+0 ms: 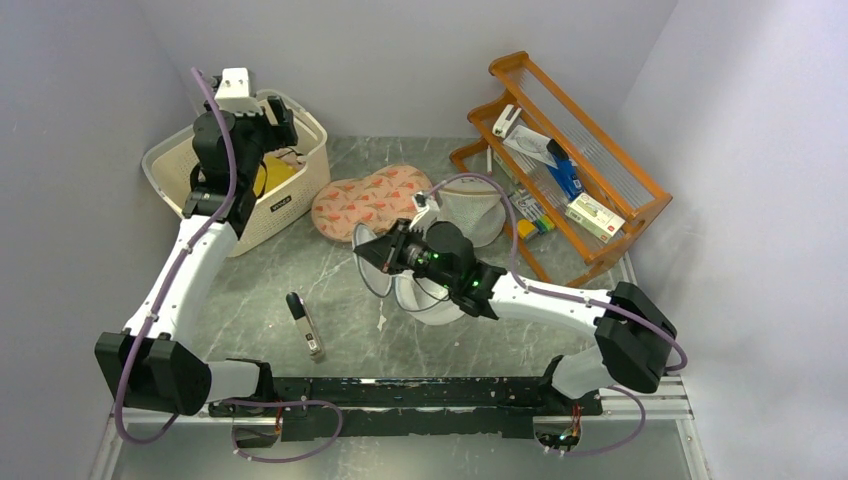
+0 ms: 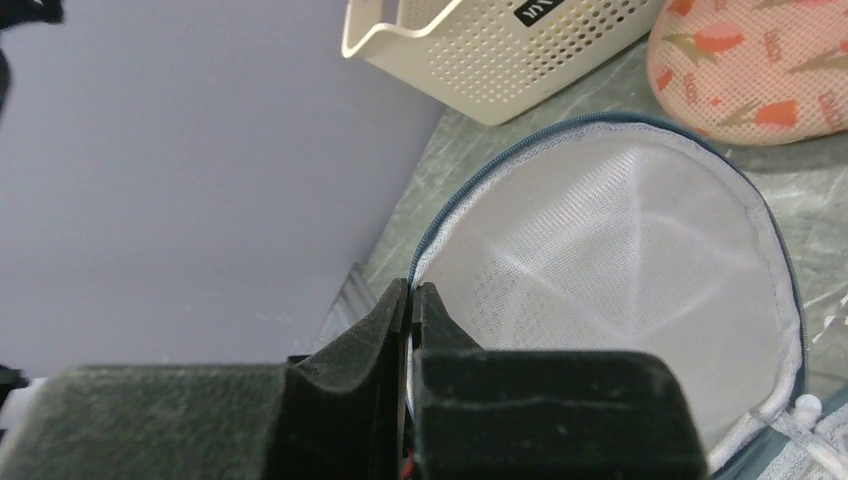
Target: Unzip the laundry bag and remove the bra
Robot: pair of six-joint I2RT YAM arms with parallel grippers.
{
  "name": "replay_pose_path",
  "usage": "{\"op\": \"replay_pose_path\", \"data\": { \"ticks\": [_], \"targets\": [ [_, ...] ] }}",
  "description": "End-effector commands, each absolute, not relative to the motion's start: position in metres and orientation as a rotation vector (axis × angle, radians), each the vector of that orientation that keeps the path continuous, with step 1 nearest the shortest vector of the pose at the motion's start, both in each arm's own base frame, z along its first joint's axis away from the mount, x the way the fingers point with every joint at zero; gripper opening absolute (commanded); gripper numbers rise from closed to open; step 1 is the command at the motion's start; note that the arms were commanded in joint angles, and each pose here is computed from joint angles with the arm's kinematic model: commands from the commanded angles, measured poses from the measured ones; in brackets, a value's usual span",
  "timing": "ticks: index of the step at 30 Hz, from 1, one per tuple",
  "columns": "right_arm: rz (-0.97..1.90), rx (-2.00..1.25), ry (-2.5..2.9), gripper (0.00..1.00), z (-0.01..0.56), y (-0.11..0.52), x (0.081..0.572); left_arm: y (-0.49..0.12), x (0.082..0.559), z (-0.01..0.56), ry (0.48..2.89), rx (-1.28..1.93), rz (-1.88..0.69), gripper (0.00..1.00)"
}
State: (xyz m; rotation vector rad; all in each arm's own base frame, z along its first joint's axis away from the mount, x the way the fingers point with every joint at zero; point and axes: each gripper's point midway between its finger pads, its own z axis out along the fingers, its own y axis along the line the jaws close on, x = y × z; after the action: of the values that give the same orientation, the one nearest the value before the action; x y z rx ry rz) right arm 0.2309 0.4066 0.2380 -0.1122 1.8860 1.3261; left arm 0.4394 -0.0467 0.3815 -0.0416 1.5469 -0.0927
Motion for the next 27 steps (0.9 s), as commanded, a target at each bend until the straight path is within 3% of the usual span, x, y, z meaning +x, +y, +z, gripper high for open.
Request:
{"op": "replay_pose_path", "data": {
  "ticks": [1,14,27],
  "targets": [
    [1.637,-0.061,1.694,0.00,0.294,0.403,0.217,-0.056,0.443,0.393,1.519,-0.019,-0.125,0.86],
    [1.854,-0.105,1.620,0.00,0.318,0.406,0.191,-0.062,0.443,0.389,1.526,-0.003,-0.099,0.88],
    [1.532,0.137,1.943,0.00,0.207,0.340,0.224,-0.066,0.442,0.386,1.531,0.008,-0.082,0.88]
  ]
}}
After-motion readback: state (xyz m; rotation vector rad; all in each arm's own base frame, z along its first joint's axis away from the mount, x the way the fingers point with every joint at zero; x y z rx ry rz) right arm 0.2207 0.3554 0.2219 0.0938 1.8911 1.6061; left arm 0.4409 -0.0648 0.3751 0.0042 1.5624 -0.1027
